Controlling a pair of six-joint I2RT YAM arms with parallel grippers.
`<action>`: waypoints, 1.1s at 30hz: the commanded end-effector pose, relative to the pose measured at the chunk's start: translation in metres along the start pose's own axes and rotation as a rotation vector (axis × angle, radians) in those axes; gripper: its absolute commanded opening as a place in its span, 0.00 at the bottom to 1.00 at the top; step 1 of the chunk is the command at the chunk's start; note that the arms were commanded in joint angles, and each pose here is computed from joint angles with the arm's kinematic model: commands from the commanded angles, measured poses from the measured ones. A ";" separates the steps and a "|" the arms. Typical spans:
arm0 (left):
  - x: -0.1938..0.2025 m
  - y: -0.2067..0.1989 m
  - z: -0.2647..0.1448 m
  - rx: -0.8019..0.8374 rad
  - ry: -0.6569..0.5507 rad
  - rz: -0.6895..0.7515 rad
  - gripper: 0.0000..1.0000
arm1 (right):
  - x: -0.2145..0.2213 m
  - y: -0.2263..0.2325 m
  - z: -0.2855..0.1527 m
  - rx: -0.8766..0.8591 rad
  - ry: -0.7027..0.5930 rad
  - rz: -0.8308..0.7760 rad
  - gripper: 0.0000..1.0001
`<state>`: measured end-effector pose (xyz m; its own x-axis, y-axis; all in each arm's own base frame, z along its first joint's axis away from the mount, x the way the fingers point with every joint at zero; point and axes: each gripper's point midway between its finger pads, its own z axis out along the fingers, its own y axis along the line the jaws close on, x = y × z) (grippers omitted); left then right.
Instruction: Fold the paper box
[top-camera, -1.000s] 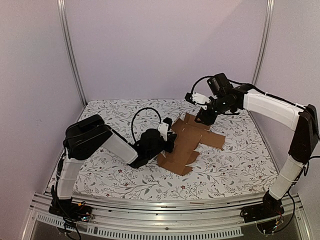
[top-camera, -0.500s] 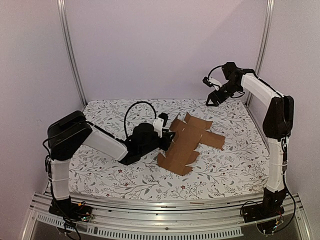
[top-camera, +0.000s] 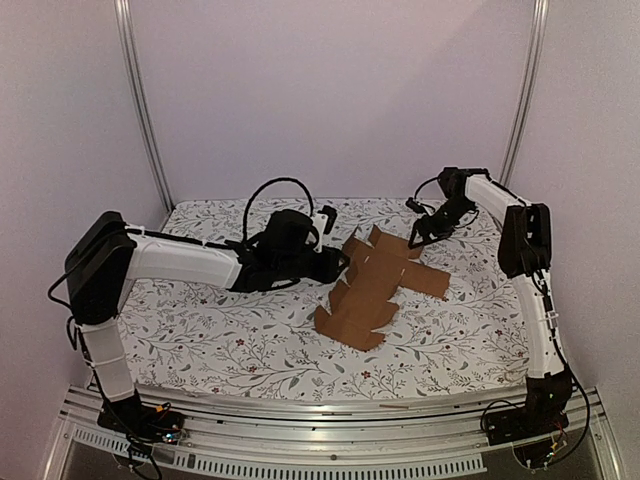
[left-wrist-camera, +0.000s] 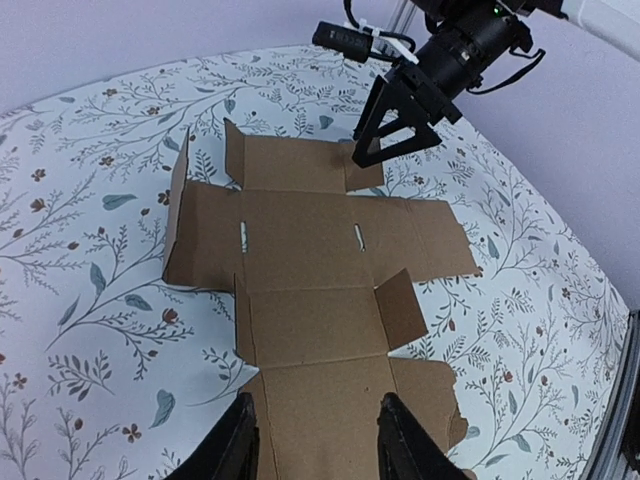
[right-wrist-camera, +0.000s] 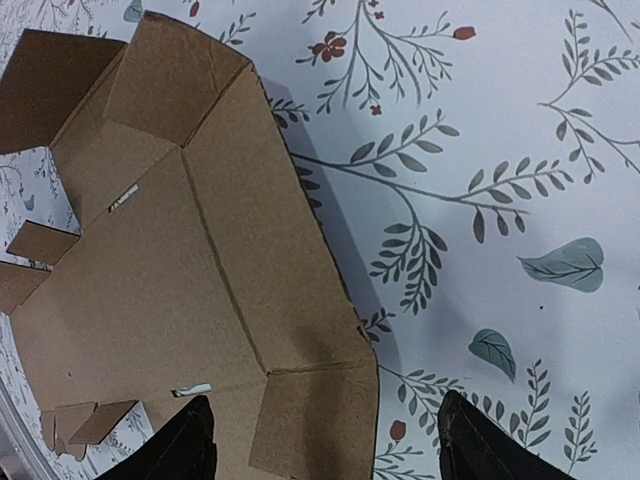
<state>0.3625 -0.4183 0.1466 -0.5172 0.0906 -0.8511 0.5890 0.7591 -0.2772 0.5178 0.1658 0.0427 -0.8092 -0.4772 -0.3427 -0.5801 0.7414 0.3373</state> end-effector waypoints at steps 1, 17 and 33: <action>0.031 -0.001 -0.018 0.010 0.098 -0.031 0.40 | -0.016 0.001 0.006 -0.072 -0.061 0.046 0.76; 0.031 -0.018 -0.050 0.041 0.096 -0.036 0.40 | -0.016 -0.005 0.024 -0.134 -0.056 0.230 0.69; 0.042 -0.018 -0.069 0.033 0.091 -0.037 0.40 | -0.034 0.029 0.018 -0.285 -0.114 0.211 0.25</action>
<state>0.2965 -0.3865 0.1344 -0.6052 0.1361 -0.7843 0.5853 0.7439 -0.3225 0.5306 0.1996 0.0400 -0.9136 -0.2618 -0.3111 -0.4030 0.6839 0.6082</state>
